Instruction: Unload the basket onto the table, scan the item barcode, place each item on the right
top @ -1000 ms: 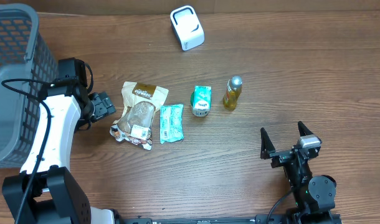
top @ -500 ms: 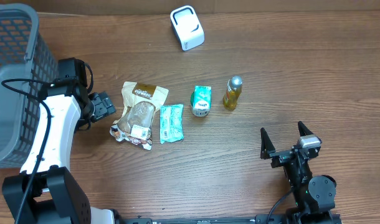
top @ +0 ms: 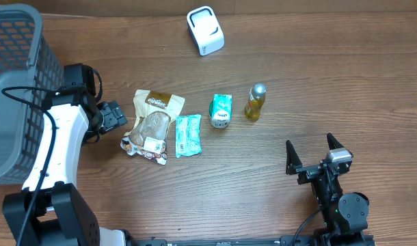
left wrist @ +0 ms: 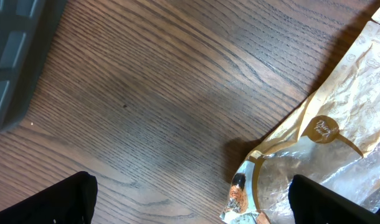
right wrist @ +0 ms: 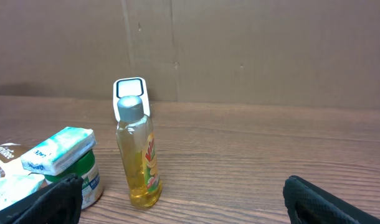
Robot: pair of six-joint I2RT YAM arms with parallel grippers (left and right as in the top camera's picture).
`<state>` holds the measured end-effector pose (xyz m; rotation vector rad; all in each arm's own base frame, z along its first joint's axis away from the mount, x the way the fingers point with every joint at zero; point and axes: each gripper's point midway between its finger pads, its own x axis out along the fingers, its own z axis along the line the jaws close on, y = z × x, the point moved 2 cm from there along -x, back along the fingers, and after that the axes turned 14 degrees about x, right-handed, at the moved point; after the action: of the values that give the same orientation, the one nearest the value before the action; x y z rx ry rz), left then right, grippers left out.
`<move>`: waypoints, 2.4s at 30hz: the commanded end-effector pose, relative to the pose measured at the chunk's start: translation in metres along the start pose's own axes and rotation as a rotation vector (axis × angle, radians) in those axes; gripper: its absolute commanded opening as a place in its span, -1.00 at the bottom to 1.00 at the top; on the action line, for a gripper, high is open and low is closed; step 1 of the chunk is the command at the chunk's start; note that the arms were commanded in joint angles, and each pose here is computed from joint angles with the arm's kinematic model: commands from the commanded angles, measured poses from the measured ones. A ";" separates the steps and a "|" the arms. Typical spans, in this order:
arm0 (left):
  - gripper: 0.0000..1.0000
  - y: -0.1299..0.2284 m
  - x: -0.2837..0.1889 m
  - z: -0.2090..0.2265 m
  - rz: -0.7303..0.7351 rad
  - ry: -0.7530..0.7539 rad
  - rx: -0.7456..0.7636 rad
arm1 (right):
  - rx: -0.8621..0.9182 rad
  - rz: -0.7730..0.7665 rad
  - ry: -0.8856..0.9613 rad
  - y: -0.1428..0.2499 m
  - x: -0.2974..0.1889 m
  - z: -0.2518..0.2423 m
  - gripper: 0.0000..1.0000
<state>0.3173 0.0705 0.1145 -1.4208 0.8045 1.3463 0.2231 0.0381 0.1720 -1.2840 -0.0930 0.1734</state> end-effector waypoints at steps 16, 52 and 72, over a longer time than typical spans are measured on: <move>0.99 -0.001 -0.006 0.003 -0.023 -0.007 -0.019 | -0.005 -0.007 0.012 0.001 0.000 -0.003 1.00; 0.99 -0.001 -0.006 0.003 -0.023 -0.007 -0.020 | -0.005 -0.007 0.012 0.001 0.000 -0.003 1.00; 0.99 -0.001 -0.006 0.003 -0.023 -0.007 -0.019 | -0.004 -0.101 -0.111 -0.088 -0.030 0.039 1.00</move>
<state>0.3172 0.0705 0.1144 -1.4206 0.8048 1.3466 0.2137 0.0501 0.2000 -1.2748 -0.1702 0.2329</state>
